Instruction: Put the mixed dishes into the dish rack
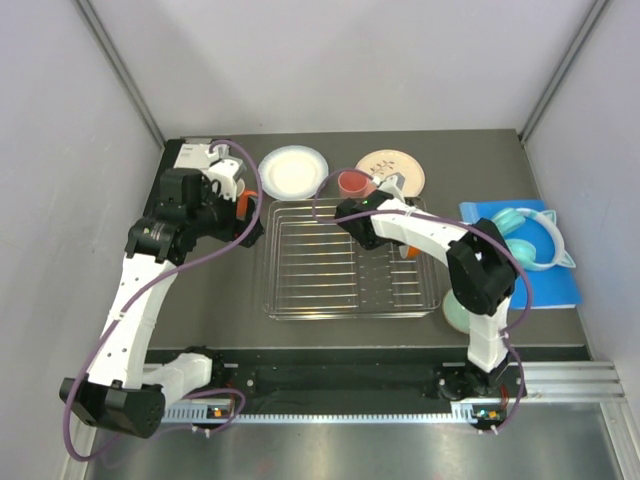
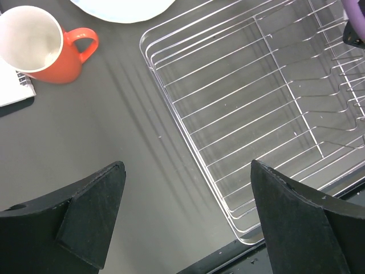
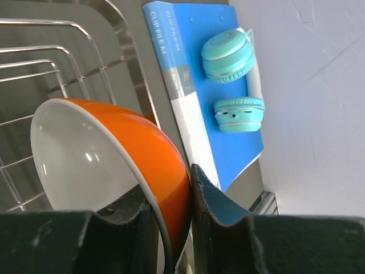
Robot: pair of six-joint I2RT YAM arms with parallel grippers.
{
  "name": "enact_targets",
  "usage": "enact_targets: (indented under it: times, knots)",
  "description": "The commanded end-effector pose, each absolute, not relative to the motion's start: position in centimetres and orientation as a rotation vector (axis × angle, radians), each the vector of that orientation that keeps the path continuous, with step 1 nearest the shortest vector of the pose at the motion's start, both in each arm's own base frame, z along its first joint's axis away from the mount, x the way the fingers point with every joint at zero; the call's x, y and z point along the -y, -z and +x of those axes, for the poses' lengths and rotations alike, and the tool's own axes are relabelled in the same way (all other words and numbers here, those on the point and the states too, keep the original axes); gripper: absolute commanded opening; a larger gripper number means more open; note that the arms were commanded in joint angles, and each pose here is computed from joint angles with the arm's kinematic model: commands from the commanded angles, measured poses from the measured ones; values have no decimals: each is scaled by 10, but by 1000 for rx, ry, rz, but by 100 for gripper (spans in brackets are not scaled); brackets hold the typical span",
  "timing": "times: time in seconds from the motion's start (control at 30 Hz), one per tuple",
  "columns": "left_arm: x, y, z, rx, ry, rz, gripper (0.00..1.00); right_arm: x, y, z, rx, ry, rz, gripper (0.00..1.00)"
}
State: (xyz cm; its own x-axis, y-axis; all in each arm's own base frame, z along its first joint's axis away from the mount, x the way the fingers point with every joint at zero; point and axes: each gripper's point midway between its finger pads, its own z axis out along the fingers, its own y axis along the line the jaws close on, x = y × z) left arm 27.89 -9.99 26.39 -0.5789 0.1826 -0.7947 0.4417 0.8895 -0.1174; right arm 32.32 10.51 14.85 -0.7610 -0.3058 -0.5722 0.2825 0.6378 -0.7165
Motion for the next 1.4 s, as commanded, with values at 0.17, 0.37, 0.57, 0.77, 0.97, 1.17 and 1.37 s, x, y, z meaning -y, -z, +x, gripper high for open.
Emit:
enact_targets:
  times: [0.17,0.37,0.57,0.77,0.97,1.17,1.37]
  knots:
    - [102,-269,280,-2150,394,456,94,-130,-144,347,-2173,1020,-45,0]
    - [101,-264,277,-2155,394,462,93,-136,-133,352,-2192,999,-55,0]
    - [101,-261,275,-2163,397,467,93,-140,-133,354,-2203,973,-62,68]
    - [100,-259,273,-2163,388,477,93,-133,-147,344,-2210,929,-32,99]
    - [97,-257,272,-2165,373,482,93,-117,-199,311,-2224,687,126,100]
    - [98,-256,274,-2163,372,489,93,-62,-218,248,-2279,370,461,100]
    - [99,-260,277,-2159,376,497,93,-13,-163,185,-2413,351,803,100]
